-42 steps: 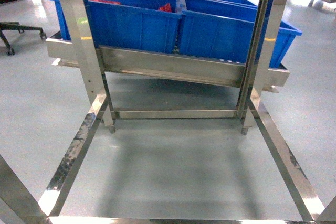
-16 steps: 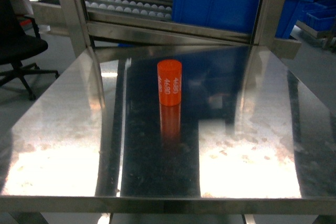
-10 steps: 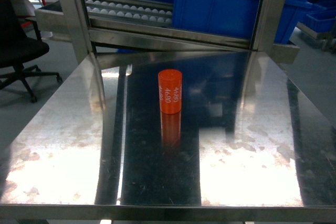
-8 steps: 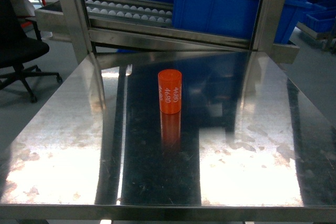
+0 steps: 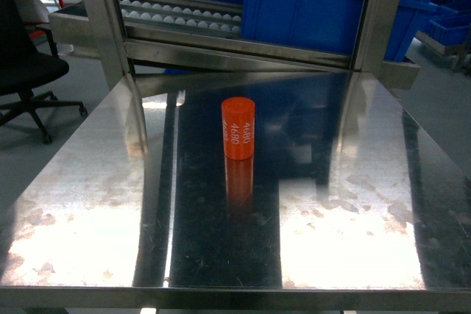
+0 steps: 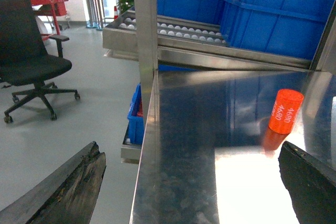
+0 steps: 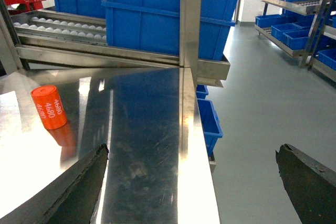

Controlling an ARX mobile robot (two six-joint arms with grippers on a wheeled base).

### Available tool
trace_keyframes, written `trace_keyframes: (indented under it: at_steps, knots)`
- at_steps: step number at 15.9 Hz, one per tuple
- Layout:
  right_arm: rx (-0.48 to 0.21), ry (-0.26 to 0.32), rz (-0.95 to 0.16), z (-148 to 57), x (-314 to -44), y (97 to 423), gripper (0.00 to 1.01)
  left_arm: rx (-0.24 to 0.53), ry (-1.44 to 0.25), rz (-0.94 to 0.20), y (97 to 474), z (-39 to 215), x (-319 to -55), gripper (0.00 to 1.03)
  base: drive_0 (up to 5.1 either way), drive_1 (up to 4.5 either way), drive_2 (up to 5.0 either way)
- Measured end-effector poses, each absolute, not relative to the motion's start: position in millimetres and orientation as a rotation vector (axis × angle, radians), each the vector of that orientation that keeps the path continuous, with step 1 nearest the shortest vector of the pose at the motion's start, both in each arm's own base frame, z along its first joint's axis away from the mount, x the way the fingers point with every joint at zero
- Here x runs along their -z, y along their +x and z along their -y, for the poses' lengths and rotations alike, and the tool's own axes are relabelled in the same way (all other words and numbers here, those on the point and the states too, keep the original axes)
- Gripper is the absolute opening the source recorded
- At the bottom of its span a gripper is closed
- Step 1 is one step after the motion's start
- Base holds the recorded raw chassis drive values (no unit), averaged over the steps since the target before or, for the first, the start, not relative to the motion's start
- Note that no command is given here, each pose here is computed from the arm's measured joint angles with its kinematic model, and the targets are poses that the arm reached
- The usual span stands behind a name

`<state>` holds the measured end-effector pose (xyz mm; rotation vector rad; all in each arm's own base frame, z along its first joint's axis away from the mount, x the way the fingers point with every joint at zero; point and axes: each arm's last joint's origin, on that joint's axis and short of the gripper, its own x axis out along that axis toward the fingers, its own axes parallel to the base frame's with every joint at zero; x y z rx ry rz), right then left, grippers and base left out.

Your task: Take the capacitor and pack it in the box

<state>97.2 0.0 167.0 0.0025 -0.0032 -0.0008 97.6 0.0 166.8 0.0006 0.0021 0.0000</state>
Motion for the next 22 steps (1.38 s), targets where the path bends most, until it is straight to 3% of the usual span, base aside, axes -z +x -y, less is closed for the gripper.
trace_keyframes:
  at_steps: [1, 2, 3, 7, 12, 16, 18, 22]
  knots:
    - [0.000, 0.002, 0.003, 0, -167, 97, 0.98, 0.000, 0.001, -0.002, 98, 0, -167, 0.98, 0.0, 0.00, 0.0]
    - [0.001, 0.002, 0.003, 0, -167, 97, 0.98, -0.052, -0.025, -0.056, 101, 2, -165, 0.98, 0.0, 0.00, 0.0]
    - [0.000, 0.002, 0.003, 0, -167, 97, 0.98, -0.040, -0.037, -0.071, 112, 10, -168, 0.98, 0.0, 0.00, 0.0]
    - [0.000, 0.002, 0.003, 0, -167, 97, 0.98, 0.127, -0.031, -0.003, 196, 53, -187, 0.98, 0.0, 0.00, 0.0]
    - [0.000, 0.002, 0.003, 0, -167, 97, 0.98, 0.272, 0.008, -0.178, 279, 114, -150, 0.98, 0.0, 0.00, 0.0]
    - [0.000, 0.002, 0.004, 0, -167, 97, 0.98, 0.297, 0.009, -0.194, 335, 148, -141, 0.98, 0.0, 0.00, 0.0]
    - [0.000, 0.002, 0.003, 0, -167, 97, 0.98, 0.304, 0.011, -0.235, 356, 158, -124, 0.98, 0.0, 0.00, 0.0]
    - [0.000, 0.002, 0.003, 0, -167, 97, 0.98, 0.310, 0.001, -0.267, 386, 176, -108, 0.98, 0.0, 0.00, 0.0]
